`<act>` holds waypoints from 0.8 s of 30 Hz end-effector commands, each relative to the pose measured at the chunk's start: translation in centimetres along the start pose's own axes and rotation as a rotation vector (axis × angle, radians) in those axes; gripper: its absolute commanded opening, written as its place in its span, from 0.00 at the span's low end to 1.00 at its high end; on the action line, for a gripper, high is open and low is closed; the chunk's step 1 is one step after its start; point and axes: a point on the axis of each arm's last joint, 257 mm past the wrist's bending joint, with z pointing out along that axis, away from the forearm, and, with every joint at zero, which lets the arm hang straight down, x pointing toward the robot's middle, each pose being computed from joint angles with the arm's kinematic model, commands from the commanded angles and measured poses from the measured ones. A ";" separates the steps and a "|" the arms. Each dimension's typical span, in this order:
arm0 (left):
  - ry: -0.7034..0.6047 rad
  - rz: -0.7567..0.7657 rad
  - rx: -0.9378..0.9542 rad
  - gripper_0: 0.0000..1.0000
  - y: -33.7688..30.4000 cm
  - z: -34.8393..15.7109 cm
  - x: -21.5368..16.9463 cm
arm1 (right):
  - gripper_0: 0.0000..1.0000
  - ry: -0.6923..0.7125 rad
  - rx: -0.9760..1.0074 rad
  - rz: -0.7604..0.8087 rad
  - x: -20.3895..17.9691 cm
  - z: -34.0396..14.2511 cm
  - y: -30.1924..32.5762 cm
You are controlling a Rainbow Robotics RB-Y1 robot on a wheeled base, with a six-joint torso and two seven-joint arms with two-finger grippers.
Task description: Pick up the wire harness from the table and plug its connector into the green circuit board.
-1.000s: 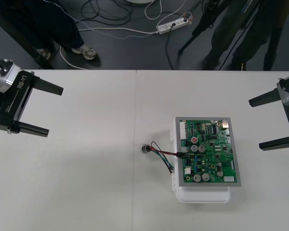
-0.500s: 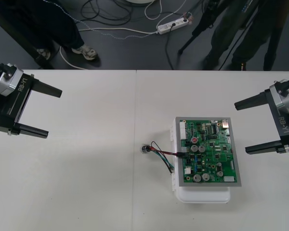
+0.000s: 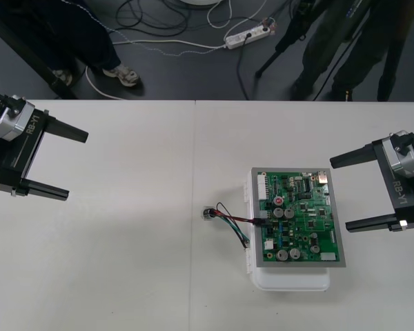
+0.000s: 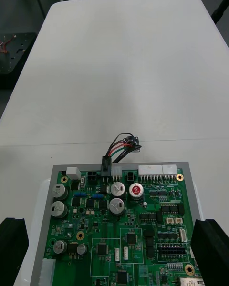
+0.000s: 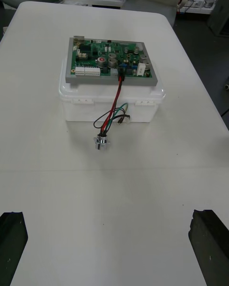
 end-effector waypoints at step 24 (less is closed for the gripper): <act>0.051 0.077 0.019 1.00 -0.8 -1.6 0.2 | 1.00 0.003 0.032 -0.032 0.7 -0.6 -0.1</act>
